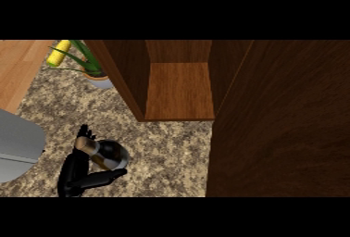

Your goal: Pick up the wine, place it into the cabinet and close the cabinet

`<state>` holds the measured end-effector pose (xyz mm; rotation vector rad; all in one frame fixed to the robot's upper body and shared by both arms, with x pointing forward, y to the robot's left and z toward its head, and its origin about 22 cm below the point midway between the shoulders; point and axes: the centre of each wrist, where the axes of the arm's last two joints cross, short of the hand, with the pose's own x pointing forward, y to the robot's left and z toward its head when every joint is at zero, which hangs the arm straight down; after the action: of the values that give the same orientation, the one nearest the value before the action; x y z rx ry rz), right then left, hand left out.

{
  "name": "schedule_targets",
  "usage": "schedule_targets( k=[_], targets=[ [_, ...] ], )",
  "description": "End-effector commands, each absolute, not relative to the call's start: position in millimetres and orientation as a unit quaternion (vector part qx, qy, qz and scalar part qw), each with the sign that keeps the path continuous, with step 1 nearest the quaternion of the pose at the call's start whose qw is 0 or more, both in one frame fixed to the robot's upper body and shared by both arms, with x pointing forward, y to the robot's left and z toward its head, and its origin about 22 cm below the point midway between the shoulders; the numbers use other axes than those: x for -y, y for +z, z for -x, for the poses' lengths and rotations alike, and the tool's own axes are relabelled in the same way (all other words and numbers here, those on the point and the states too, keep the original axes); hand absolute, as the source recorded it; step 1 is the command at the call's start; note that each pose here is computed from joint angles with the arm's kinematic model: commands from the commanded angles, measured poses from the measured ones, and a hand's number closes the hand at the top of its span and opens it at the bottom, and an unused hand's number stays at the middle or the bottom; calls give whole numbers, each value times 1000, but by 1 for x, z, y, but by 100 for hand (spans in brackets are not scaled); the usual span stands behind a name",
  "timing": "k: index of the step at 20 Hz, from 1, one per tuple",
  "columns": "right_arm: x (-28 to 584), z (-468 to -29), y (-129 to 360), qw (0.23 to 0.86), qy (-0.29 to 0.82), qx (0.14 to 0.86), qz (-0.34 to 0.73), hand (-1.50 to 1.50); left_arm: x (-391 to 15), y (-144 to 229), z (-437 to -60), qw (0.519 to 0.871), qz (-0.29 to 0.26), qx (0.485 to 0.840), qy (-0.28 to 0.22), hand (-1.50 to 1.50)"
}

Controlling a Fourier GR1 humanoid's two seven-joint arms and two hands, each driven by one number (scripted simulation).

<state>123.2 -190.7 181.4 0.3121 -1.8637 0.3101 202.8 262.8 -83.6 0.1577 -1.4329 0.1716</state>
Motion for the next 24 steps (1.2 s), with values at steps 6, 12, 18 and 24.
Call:
schedule_targets(
  k=[6, 12, 18, 24],
  targets=[
    [204, -78, 219, 531, 125, 825, -149, -150, -274, -112, -191, 743, -49, 654, 131, -150],
    [211, -81, 217, 535, 134, 820, -151, -150, -251, -114, -210, 726, -25, 665, 173, -150],
    [196, -78, 216, 549, 110, 813, -158, -150, -249, -119, -209, 716, 9, 664, 215, -150],
    [205, -73, 215, 546, 129, 814, -152, -150, -244, -125, -226, 716, 30, 663, 219, -150]
  ],
)
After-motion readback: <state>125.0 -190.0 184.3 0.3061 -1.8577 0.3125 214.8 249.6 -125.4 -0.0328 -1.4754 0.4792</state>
